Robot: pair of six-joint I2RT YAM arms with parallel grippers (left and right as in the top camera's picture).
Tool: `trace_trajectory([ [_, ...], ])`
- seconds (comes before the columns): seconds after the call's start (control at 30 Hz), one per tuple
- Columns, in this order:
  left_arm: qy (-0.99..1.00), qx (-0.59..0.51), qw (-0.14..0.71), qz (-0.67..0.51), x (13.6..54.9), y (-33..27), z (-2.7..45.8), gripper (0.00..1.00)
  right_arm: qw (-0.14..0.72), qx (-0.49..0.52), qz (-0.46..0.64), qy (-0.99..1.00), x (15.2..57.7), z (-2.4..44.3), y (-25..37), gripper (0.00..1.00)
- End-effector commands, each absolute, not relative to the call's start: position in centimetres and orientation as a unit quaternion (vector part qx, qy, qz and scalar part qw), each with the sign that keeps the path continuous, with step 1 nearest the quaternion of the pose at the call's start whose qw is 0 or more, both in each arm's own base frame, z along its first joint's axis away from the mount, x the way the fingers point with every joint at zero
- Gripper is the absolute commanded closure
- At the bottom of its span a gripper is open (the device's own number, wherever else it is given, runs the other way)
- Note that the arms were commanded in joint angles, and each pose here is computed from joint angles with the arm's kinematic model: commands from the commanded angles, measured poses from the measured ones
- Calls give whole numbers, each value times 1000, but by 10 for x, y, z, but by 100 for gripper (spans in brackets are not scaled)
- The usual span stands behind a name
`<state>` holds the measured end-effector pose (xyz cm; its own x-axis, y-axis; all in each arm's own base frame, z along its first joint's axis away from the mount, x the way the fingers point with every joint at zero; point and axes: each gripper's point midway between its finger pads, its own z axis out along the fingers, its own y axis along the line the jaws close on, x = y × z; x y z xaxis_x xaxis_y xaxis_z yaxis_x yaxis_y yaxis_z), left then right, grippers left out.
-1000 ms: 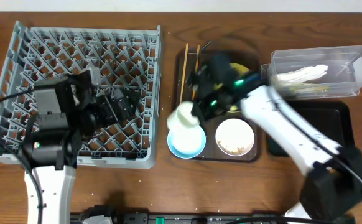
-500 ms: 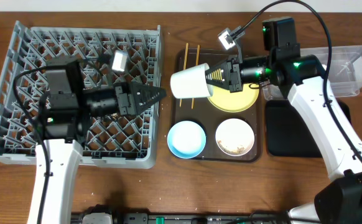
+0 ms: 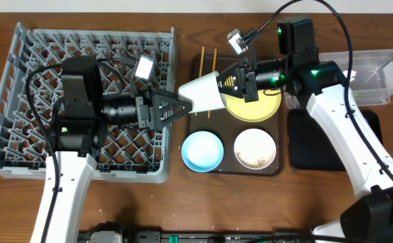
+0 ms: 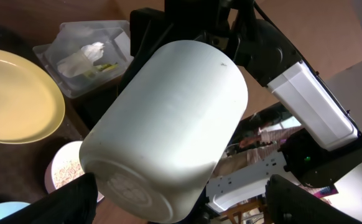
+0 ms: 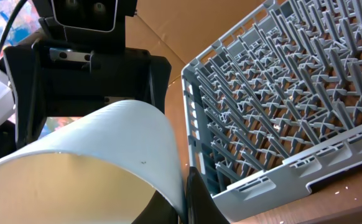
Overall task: Sort waste into correct bins and load items into the dishwasher
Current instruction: 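Lift the cup toward the left gripper and grasp it with the left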
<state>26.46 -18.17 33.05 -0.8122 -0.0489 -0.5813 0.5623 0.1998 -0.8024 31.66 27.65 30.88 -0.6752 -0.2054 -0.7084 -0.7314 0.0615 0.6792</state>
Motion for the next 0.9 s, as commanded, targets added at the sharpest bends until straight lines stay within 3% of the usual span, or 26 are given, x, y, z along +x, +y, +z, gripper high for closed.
trace_trajectory([
  [0.0,704,221,229,-635,245,-196,344,12,187,-364,634,657,290,325,292,99],
  [0.27,704,221,230,-635,245,-196,344,11,213,-315,637,670,319,334,251,99],
  [0.33,703,221,231,-635,245,-196,345,6,213,-311,639,671,320,334,248,99],
  [0.7,719,208,250,-615,256,-195,340,3,173,-362,658,637,283,338,285,99],
  [0.87,721,206,252,-612,257,-194,339,14,175,-368,640,652,280,330,299,99],
])
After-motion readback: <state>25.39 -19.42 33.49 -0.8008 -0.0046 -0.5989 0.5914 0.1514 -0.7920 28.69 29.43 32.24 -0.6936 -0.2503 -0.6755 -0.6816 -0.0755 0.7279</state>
